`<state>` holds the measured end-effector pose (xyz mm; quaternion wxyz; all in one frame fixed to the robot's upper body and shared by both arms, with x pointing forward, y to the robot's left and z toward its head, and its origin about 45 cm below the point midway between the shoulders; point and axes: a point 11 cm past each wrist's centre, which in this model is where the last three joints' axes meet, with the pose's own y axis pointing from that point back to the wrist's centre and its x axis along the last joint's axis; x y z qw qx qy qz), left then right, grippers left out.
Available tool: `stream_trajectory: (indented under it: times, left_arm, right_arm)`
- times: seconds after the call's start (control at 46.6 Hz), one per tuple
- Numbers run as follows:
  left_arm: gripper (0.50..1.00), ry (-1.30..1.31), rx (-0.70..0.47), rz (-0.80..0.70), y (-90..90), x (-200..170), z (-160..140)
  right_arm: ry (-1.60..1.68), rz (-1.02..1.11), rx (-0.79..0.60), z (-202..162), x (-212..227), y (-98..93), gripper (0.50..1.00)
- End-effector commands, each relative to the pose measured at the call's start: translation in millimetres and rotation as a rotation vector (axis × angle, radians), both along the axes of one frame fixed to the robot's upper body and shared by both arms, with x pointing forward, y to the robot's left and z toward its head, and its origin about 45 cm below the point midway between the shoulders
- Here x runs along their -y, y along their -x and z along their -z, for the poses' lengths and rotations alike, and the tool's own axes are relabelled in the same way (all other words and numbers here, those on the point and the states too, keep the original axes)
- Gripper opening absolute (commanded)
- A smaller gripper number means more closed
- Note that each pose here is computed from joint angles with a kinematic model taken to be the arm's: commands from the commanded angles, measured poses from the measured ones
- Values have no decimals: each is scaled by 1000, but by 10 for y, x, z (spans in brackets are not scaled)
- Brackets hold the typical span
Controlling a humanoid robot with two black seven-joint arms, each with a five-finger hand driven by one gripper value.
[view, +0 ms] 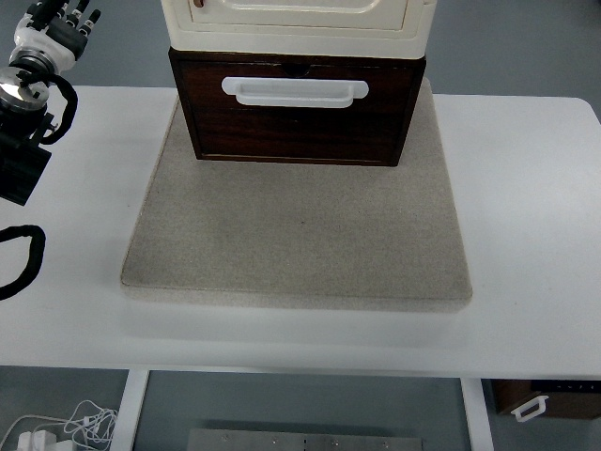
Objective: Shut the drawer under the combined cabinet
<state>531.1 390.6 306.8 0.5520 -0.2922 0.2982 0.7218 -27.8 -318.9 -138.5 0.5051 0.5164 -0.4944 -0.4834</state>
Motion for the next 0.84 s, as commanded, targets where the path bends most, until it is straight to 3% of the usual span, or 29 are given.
stream_trajectory:
  times: [0.0, 0.343, 0.815]
  left_arm:
    - [1000, 68, -2, 13, 9, 110, 137]
    - [1000, 97, 123, 104, -28, 374, 85]
    - [999, 111, 124, 124, -46, 557, 141]
  right_arm:
    - [-2, -2, 0, 0, -5, 1, 952]
    - [6, 2, -2, 0, 8, -5, 952]
    - [8, 3, -5, 0, 10, -25, 952]
